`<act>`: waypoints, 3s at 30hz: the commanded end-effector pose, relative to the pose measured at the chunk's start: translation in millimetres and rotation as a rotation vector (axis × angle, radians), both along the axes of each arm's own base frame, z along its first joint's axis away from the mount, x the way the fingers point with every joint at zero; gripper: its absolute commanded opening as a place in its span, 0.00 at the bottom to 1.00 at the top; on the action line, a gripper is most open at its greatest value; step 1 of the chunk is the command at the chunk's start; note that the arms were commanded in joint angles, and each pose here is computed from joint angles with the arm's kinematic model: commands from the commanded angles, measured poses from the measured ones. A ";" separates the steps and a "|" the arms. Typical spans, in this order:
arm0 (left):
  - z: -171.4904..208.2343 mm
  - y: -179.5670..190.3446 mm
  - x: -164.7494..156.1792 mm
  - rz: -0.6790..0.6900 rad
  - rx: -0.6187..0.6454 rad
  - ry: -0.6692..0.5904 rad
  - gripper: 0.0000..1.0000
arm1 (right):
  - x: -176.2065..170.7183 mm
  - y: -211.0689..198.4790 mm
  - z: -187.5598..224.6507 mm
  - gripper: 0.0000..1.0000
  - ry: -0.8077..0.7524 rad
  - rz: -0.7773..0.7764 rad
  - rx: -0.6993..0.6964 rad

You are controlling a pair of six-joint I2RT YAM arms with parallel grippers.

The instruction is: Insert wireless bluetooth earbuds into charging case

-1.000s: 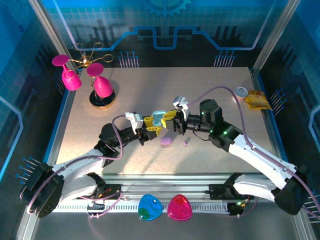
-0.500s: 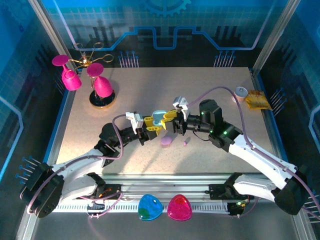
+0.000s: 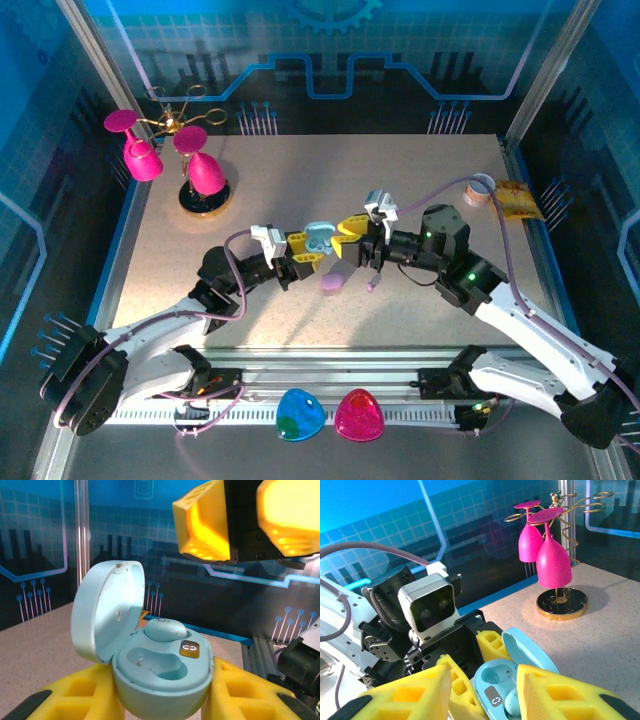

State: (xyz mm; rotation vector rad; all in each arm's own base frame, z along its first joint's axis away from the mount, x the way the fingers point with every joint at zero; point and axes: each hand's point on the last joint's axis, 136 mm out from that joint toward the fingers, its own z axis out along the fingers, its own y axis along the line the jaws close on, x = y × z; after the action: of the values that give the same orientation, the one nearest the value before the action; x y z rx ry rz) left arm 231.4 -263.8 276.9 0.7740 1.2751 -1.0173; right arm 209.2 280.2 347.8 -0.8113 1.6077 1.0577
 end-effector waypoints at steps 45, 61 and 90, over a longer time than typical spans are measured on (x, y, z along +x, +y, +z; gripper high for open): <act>-11.3 0.6 10.6 0.102 0.168 -0.291 0.20 | 26.1 -13.6 -43.4 0.30 0.238 -0.433 -0.278; -14.7 1.0 14.7 0.120 0.190 -0.294 0.20 | 23.9 17.8 -58.9 0.24 0.321 -0.395 -0.398; -7.7 1.3 13.0 0.114 0.186 -0.293 0.20 | 35.8 21.9 -88.3 0.17 0.363 -0.434 -0.576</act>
State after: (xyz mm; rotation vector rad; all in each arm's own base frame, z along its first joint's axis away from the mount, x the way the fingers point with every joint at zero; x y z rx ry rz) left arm 248.5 -259.1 240.2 0.9331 1.2582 -0.6849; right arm 247.0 302.1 259.0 -0.5933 2.3104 0.4688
